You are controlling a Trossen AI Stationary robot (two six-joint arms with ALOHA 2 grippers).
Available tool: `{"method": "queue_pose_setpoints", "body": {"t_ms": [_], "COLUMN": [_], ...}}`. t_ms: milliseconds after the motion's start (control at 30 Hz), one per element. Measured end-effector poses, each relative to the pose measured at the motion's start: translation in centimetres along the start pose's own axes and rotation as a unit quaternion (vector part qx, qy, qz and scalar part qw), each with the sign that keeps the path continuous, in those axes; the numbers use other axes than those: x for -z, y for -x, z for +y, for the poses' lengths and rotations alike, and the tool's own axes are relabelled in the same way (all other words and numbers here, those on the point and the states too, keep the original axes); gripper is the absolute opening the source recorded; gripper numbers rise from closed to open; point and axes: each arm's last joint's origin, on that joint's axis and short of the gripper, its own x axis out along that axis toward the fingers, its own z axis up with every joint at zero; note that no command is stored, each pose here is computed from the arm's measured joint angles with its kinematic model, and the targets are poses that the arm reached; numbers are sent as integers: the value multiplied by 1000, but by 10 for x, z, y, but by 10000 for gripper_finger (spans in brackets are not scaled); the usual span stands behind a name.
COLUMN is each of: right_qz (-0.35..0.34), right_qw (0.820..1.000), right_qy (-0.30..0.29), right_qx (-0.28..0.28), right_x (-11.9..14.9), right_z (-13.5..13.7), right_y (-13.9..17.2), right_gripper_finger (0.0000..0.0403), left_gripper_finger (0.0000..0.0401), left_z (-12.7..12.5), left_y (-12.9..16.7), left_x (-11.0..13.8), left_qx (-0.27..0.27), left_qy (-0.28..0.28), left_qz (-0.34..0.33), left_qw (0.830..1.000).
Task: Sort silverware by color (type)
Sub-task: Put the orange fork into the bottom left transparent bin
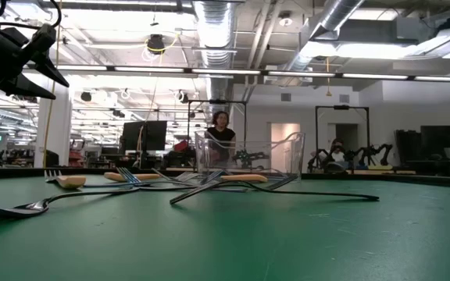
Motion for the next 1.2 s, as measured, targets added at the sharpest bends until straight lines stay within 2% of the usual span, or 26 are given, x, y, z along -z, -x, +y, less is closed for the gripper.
{"method": "queue_pose_setpoints", "body": {"t_ms": [333, 467, 700, 900, 1067, 1200], "right_qz": [-147, -186, -258, -322, -313, -295], "right_qw": [988, 979, 957, 928, 923, 920], "right_qy": [-43, -44, 42, 103, 118, 147], "right_qx": [34, 68, 123, 157, 188, 211], "right_x": [-36, -51, -78, -108, -131, -156], "right_z": [-27, -46, -72, -96, -116, -127], "right_y": [24, 31, 44, 45, 39, 32], "right_gripper_finger": [82, 82, 82, 81, 88, 116], "left_gripper_finger": [176, 176, 176, 176, 176, 176], "left_z": [0, 0, 0, 0, 0, 0], "left_y": [0, 0, 0, 0, 0, 0], "left_x": [0, 0, 0, 0, 0, 0], "left_qx": [1, 0, 0, 0, 0, 0], "left_qy": [0, 0, 1, 1, 1, 1], "left_qz": [1, 1, 1, 0, 0, 1], "left_qw": [1000, 1000, 1000, 1000, 1000, 1000]}}
